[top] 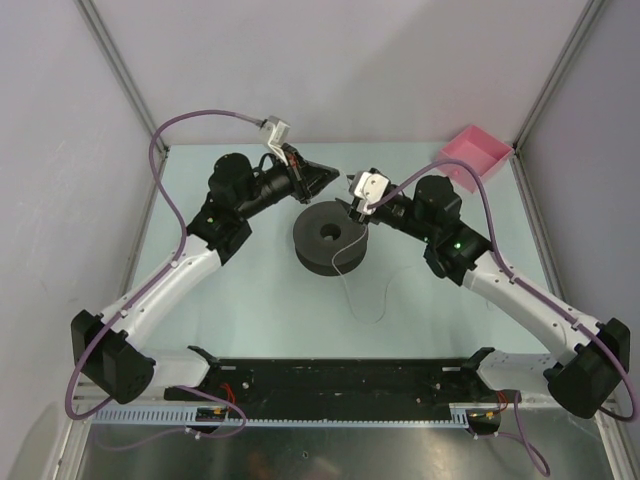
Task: Wrap the cables
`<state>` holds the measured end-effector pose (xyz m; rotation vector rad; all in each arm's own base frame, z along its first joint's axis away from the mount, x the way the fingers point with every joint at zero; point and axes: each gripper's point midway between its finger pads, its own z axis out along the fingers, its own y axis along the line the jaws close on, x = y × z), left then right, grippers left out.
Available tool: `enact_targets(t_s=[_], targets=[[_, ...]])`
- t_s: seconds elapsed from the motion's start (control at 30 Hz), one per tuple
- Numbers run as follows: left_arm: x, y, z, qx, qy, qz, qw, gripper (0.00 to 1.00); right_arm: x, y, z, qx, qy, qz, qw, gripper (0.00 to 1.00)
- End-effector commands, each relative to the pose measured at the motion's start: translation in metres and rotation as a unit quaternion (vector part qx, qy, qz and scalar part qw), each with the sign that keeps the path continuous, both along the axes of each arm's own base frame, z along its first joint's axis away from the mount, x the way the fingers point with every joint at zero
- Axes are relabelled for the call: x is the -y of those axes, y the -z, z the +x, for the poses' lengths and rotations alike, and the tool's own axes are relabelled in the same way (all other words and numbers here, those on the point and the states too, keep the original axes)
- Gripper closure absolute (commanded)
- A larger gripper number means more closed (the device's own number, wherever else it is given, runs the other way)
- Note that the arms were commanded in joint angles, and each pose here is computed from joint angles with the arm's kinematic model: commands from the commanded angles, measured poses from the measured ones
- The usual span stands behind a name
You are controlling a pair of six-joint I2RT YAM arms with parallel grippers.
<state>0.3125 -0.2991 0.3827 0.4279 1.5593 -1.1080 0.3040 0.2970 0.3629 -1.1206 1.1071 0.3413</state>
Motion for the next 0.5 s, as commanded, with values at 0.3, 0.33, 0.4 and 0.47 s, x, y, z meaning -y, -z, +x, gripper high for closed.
enact_targets(t_s=[0.3,0.33,0.4,0.47], targets=[[-0.0041,-0.0195,-0.0001,0.040,-0.025,-0.004,0.999,1.00,-0.0058,-0.0267,0.0063,0.040,0.013,0.024,0.999,0.60],[-0.0038,-0.0196,-0.0005,0.041,-0.024,-0.003,0.999,1.00,-0.0058,-0.0280,0.0068,0.039,0.014,0.028,0.999,0.61],[-0.0034,-0.0196,-0.0011,0.044,-0.023,-0.001,0.999,1.00,-0.0063,-0.0295,0.0072,0.037,0.015,0.034,0.999,0.63],[-0.0032,-0.0189,-0.0015,0.046,-0.022,0.001,0.999,1.00,-0.0064,-0.0289,0.0082,0.033,0.015,0.037,0.999,0.64]])
